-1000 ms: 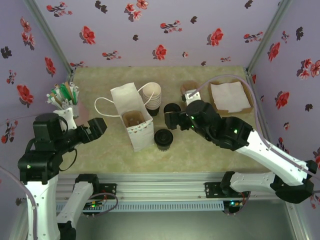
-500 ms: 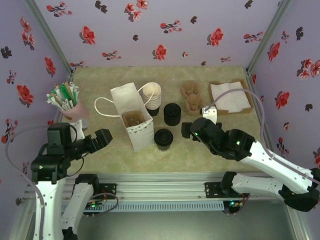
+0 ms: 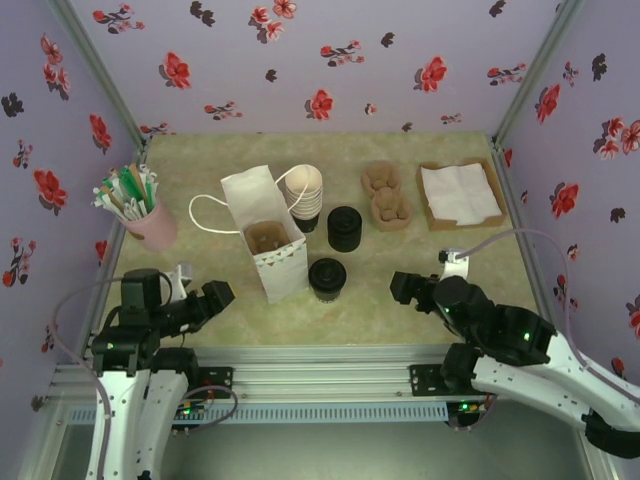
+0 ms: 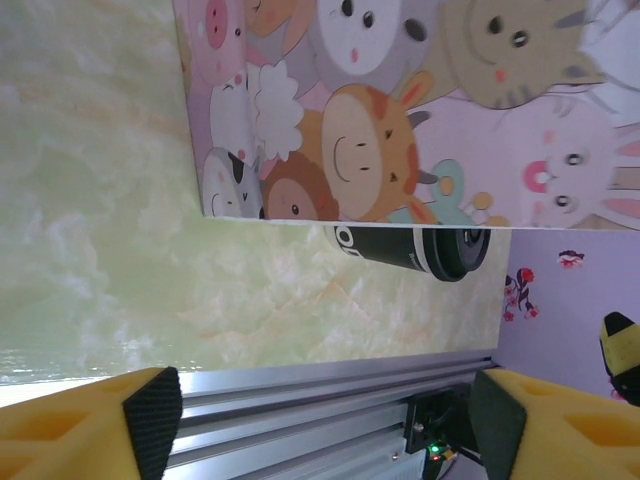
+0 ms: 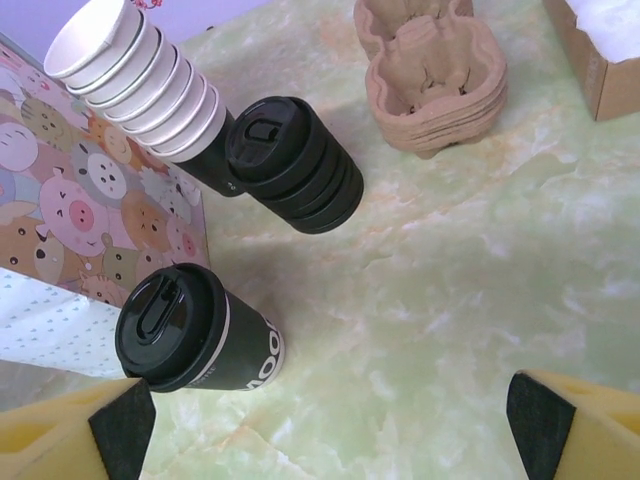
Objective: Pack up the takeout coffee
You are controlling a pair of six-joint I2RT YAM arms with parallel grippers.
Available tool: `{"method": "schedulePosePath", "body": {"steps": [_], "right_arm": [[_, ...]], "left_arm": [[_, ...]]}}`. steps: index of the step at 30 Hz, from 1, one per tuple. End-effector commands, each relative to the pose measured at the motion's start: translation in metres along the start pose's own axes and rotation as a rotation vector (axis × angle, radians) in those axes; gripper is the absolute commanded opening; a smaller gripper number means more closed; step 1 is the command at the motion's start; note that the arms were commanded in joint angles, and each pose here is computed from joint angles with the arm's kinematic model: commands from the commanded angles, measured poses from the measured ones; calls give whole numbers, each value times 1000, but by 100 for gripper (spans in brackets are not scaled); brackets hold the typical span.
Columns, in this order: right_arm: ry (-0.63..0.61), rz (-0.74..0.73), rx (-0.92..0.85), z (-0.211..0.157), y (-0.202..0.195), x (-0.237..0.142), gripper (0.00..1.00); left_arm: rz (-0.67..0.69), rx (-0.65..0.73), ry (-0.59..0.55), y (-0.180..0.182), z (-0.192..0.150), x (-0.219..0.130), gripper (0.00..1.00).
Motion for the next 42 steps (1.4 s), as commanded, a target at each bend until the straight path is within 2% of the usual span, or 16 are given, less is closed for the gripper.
{"method": "schedulePosePath", "body": {"steps": [1,3,10,18,26,42], "right_arm": [[36,-21,6,-4,6,12,91],[72,-50,-27,-6,15,23,90],[188,-93,-125,-7,54,57,87],[262,-80,-174,-19,88,87,93],[248,-121,-225,-22,106,96,99],[274,-187,-299,-25,137,125,99]], "left_arm": [[-77,-3,-4,-3,3,6,74],[-81,-5,10,0,5,12,70],[-111,4,31,6,10,34,69],[-107,22,46,13,9,63,69],[-28,84,64,10,8,67,73],[58,123,0,9,16,60,80]]}}
Point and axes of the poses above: each hand's point on the last joint's axis, 136 mm out from that joint toward the fingers, its own x axis out along the fingers, its own y axis along the line the jaws close on, z = x × y, the point moved 9 cm from there along -x, back along the fingers, and after that the axes turned 3 degrees about x, right-handed, at the moved point
